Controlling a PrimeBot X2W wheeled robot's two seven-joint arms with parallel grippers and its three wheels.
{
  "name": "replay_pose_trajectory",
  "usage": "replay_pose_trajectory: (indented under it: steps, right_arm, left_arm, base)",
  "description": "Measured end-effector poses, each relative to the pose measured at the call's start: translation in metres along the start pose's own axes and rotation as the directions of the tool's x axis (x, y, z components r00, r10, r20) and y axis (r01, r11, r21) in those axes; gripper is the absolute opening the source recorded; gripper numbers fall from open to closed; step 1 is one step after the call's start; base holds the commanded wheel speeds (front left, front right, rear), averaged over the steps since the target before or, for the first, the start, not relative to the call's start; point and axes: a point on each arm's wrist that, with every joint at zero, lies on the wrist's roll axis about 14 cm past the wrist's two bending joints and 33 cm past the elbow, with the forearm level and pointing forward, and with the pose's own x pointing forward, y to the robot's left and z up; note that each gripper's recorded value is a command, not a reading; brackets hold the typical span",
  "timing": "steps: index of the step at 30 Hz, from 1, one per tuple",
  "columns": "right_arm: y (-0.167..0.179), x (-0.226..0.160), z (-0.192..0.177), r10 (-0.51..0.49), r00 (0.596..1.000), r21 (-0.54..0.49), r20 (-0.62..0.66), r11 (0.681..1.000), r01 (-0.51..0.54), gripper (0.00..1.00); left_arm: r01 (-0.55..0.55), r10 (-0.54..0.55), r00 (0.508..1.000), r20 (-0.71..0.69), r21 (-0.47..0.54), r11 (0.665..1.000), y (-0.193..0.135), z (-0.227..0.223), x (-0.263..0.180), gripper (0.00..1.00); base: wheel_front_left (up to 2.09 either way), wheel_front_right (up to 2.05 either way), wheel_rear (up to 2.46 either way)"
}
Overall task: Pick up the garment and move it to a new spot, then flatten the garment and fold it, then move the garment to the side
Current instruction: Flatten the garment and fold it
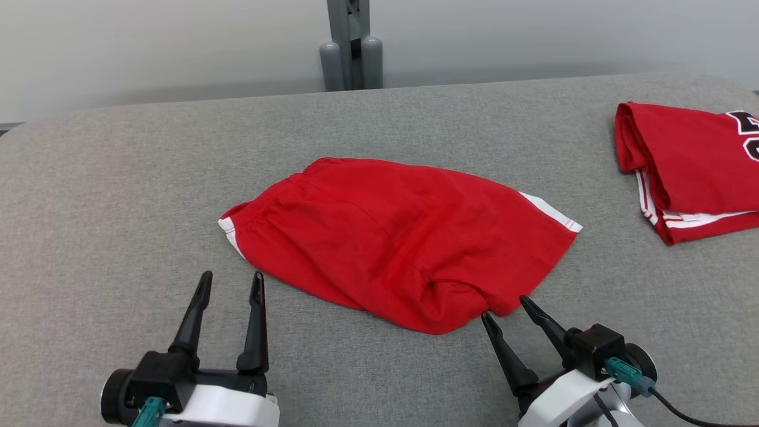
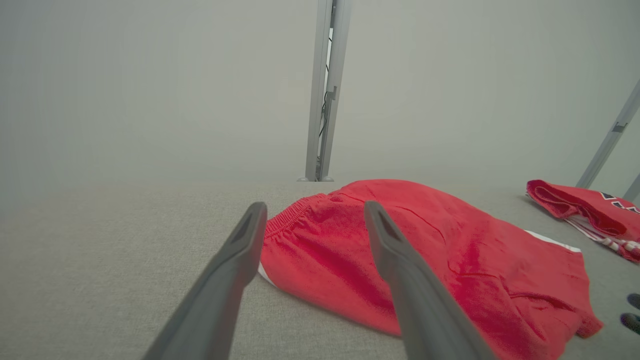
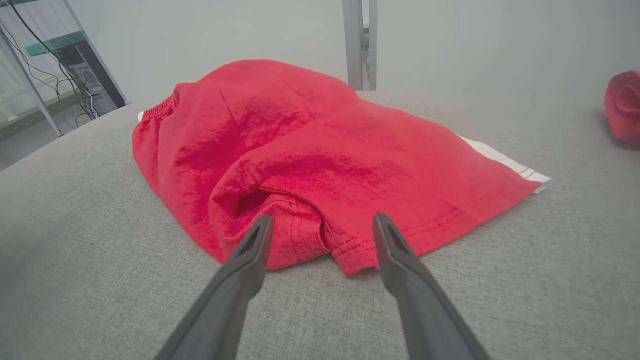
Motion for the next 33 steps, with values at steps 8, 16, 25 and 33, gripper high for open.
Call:
replay_pose_trajectory:
  steps: [8, 16, 25, 33]
  right_arm:
    - [0.013, 0.008, -0.013, 0.064, 0.996, -0.035, -0.055, 0.997, -0.066, 1.0]
    - [0.017, 0.018, -0.028, 0.076, 0.99, -0.062, -0.119, 0.995, -0.083, 0.98]
    - [0.022, 0.021, -0.034, 0.074, 0.986, -0.069, -0.152, 0.994, -0.085, 0.0]
    - [0.009, 0.011, 0.003, 0.037, 0.999, -0.069, -0.013, 0.997, -0.037, 0.0]
  left_arm:
    - [-0.047, 0.048, 0.998, -0.04, 0.016, 0.999, 0.007, -0.009, -0.029, 1.0]
    - [-0.064, 0.065, 0.996, -0.062, 0.012, 0.998, 0.009, -0.015, -0.041, 1.0]
    - [-0.082, 0.082, 0.995, -0.051, 0.007, 0.997, 0.012, -0.011, -0.047, 1.0]
    - [-0.063, 0.063, 0.997, -0.042, -0.006, 0.998, 0.006, -0.009, -0.043, 1.0]
  base:
    - [0.0, 0.0, 0.0]
    - [0.0, 0.0, 0.0]
    - [0.0, 0.0, 0.0]
    - [0.0, 0.0, 0.0]
